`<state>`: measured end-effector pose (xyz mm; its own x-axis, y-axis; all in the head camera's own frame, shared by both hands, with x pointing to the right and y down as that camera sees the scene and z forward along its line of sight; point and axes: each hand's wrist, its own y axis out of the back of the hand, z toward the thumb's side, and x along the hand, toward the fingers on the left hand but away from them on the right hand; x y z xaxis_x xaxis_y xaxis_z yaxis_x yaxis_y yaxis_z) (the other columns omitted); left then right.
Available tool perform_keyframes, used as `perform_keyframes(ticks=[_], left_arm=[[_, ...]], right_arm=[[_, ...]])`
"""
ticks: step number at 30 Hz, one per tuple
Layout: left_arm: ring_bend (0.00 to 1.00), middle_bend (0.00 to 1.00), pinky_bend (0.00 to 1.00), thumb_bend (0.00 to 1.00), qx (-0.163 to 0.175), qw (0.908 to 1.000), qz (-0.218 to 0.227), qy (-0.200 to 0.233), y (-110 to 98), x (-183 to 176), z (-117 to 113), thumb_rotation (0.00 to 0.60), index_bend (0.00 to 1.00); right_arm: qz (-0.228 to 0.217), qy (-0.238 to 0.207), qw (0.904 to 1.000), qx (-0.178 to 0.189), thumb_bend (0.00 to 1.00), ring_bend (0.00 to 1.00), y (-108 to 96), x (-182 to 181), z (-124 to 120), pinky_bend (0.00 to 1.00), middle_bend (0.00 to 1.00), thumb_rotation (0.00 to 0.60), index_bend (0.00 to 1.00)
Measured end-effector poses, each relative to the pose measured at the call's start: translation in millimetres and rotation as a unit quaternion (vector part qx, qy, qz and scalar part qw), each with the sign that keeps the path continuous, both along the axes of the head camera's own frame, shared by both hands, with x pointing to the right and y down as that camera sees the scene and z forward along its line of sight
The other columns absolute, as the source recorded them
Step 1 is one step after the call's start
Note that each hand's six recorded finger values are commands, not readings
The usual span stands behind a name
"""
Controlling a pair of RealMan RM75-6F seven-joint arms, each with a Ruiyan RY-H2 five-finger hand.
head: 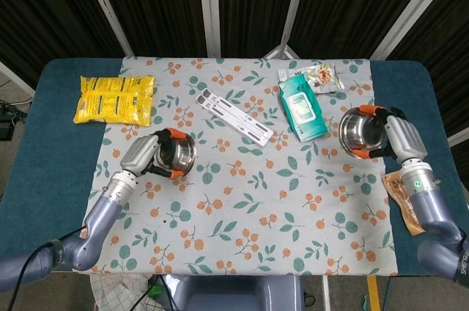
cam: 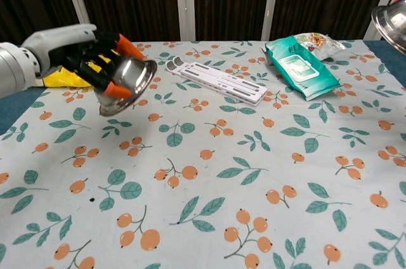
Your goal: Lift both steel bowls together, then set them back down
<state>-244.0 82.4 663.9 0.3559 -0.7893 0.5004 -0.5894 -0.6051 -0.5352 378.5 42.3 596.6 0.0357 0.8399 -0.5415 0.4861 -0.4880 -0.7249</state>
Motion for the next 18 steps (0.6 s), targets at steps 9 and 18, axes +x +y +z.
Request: perform_keyframes(ticks=[9, 18], left_arm=[[0.22, 0.23, 0.40, 0.03, 0.062, 0.9615, -0.127, 0.236, -25.8, -28.1, -48.5, 0.600, 0.38], [0.22, 0.23, 0.40, 0.03, 0.105, 0.9372, -0.127, 0.307, -20.3, -10.2, -49.9, 0.600, 0.37]], right_arm=[[0.058, -0.220, 0.9736, -0.002, 0.08, 0.40, -12.1, -34.3, -5.3, 0.05, 0.31, 0.600, 0.37], [0.057, -0.386, 0.9192, -0.053, 0.08, 0.40, -10.1, -88.9, -2.8, 0.05, 0.31, 0.600, 0.37]])
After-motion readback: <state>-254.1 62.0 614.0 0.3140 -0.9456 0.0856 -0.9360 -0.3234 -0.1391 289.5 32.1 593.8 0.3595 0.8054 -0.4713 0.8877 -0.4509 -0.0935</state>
